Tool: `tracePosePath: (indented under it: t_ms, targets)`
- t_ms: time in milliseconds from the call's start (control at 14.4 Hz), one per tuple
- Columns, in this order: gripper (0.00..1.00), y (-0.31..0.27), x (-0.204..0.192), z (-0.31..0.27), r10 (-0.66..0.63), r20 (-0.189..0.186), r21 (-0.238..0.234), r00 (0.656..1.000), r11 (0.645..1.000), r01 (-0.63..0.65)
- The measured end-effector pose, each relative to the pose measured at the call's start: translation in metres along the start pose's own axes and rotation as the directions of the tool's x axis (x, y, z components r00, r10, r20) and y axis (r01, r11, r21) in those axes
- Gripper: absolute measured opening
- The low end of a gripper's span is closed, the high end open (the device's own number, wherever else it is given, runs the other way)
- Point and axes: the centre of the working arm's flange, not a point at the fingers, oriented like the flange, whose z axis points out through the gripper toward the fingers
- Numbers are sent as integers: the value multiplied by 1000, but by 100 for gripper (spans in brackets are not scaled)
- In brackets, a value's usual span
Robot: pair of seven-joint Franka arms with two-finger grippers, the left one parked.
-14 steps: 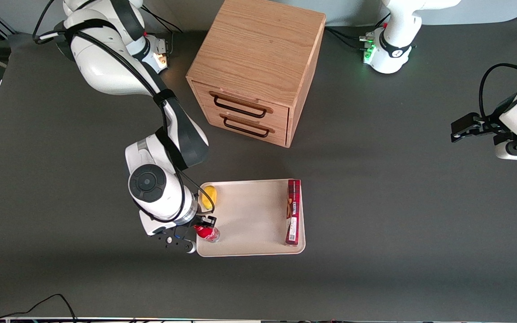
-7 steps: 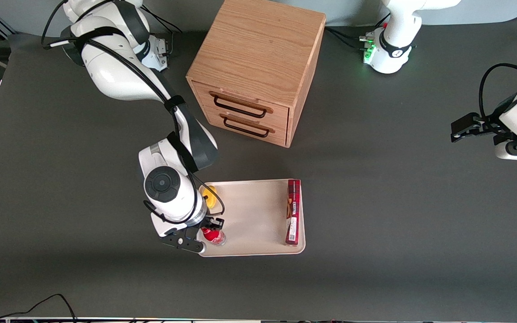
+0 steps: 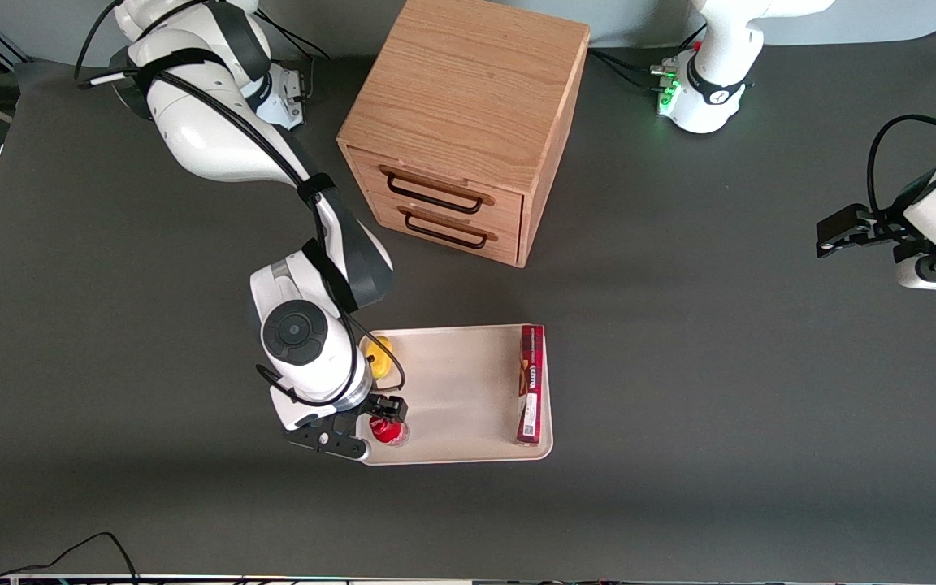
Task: Place coke bottle on tray
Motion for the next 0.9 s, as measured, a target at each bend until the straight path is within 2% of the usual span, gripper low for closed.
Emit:
tracePosePath:
  t_ms: [69,277,416,693,901]
  targets:
    - [100,2,1,-7,3,6,-7,1000,1000,-3]
    - [100,17,-1,-53,11,51,-53,999,999,-8]
    - [100,42,1,-94,-9,76,-48,997,999,13]
    - [100,142,-1,-155,-108,136,-39,985,993,114]
    - [100,218,-19,-185,-164,164,-34,973,985,172]
